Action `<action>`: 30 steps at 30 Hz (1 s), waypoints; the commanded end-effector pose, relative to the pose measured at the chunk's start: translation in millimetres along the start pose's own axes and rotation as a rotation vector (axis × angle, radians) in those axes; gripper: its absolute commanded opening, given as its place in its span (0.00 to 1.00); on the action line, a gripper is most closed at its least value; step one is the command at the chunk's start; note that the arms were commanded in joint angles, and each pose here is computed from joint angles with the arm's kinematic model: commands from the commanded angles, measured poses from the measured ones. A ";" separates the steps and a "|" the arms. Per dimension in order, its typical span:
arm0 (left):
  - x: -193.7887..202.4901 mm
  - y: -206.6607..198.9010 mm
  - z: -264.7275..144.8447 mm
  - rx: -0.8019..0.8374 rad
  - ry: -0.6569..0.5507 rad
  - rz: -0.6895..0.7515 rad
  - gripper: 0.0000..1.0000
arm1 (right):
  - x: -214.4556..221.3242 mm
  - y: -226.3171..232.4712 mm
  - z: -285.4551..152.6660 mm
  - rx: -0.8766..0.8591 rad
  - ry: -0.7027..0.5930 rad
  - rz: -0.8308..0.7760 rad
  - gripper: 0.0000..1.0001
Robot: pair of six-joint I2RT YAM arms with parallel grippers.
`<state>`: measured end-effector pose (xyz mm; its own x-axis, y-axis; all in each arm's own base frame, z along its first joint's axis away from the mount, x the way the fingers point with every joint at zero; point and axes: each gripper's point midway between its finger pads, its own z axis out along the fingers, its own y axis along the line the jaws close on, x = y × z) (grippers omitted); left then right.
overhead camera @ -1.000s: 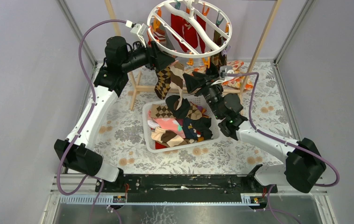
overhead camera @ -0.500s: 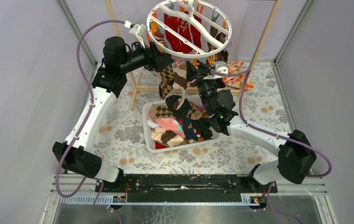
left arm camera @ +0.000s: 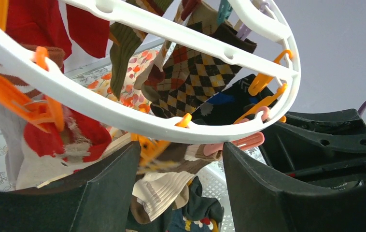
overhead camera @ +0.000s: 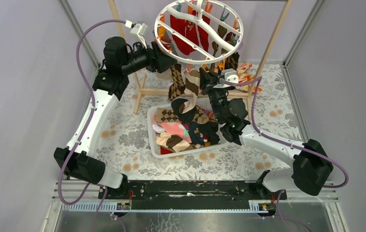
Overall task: Clip the socks to the hanger
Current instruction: Open the clamp at the hanger.
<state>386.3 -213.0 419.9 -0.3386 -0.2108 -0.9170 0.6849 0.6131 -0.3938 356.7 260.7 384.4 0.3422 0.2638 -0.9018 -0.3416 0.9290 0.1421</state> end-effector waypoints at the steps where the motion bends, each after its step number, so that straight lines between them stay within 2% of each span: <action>1: -22.5 -6.1 -5.8 0.016 -0.057 0.033 0.70 | -33.1 12.1 -8.3 -0.079 -0.086 0.067 0.15; 4: -23.8 -6.4 -7.3 0.018 -0.060 0.032 0.70 | -39.4 18.4 -10.5 -0.117 -0.099 0.095 0.18; 9: -24.1 -6.9 -8.8 0.024 -0.059 0.029 0.69 | -46.3 17.8 -10.6 -0.113 -0.109 0.114 0.31; 16: -26.7 -11.5 -16.9 0.040 -0.060 0.013 0.69 | -46.7 20.5 -5.7 -0.116 -0.108 0.104 0.34; 19: -27.1 -19.0 -24.3 0.058 -0.062 0.008 0.69 | -44.8 21.7 -4.5 -0.119 -0.102 0.101 0.31; 23: -26.2 -28.9 -33.7 0.078 -0.061 0.003 0.69 | -45.1 23.9 -2.5 -0.124 -0.103 0.107 0.21; 30: -32.9 -56.8 -50.7 0.143 -0.060 -0.043 0.70 | -48.6 29.4 -2.6 -0.148 -0.078 0.136 0.12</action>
<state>346.1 -199.8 459.9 -0.3136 -0.2601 -0.9132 0.7289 0.5504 -0.4071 338.7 271.2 397.7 0.3290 0.3346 -0.8831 -0.4603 0.8733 0.1594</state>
